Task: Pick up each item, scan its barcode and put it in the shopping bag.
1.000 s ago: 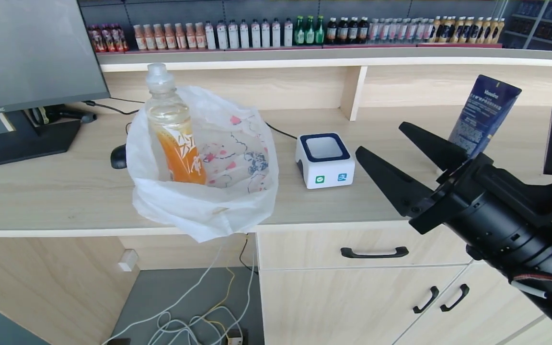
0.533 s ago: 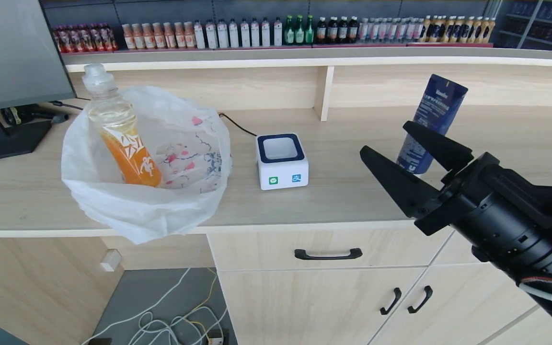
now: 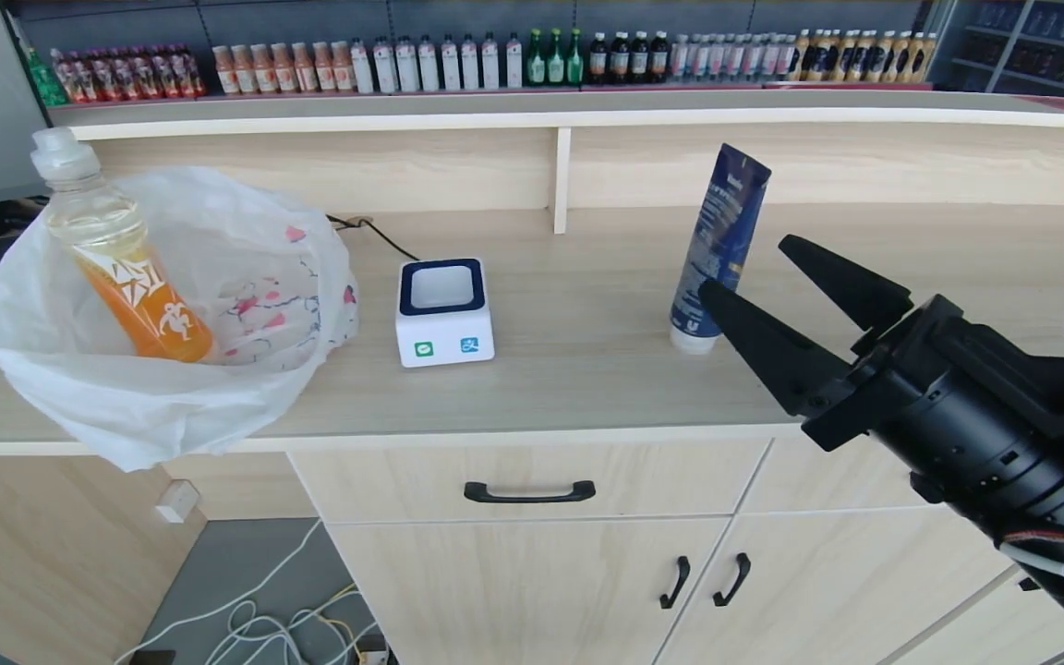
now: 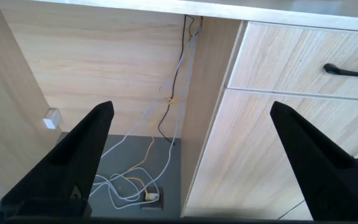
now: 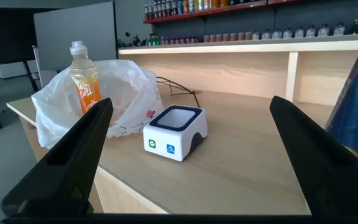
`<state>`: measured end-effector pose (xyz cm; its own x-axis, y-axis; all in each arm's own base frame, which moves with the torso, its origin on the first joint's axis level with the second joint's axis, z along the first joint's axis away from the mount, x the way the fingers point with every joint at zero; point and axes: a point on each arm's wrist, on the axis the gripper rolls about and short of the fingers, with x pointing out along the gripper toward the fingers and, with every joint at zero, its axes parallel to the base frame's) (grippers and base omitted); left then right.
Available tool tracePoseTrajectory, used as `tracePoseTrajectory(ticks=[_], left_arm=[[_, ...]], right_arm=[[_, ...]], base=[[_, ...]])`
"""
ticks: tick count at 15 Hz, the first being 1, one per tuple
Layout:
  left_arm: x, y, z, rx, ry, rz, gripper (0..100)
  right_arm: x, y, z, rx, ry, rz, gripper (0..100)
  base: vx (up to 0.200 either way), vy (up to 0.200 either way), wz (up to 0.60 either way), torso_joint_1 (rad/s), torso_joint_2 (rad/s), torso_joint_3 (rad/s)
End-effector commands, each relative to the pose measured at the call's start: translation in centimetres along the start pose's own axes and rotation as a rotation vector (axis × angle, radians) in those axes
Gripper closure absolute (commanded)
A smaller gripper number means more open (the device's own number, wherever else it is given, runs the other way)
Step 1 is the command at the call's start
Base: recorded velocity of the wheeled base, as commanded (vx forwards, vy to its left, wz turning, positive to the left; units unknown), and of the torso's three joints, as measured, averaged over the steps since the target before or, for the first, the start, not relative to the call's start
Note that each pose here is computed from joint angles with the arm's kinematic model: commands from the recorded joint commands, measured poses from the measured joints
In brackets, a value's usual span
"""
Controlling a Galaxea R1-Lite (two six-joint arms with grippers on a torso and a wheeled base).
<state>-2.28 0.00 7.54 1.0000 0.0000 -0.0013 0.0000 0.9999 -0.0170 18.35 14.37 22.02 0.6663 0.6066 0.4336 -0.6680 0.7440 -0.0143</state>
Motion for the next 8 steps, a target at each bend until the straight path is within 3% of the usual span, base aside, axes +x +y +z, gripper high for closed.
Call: tracePoseTrajectory(ticks=[1,2,4,8], left_arm=[[0.0,0.0,0.0,0.0,0.0,0.0,0],[0.0,0.0,0.0,0.002,-0.001,0.0,0],[0.0,0.0,0.0,0.014,-0.001,-0.002,0],[0.0,0.0,0.0,0.015,-0.001,0.0,0]], right_arm=[[0.1,-0.3,-0.5,-0.009,0.016,-0.012,0],[0.3,-0.7,-0.5,-0.026,0.012,-0.025,0],[1.1,-0.9,-0.3,-0.063,-0.009,-0.031,0],[0.6,-1.9,-2.3,-0.081,0.076,-0.1,0]], base=[[0.0,-0.2,0.0,0.002,0.01,0.007],[0.0,-0.2,0.0,0.002,0.0,0.002],[0.0,0.0,0.0,0.0,0.0,0.0],[0.0,0.0,0.0,0.0,0.0,0.0]])
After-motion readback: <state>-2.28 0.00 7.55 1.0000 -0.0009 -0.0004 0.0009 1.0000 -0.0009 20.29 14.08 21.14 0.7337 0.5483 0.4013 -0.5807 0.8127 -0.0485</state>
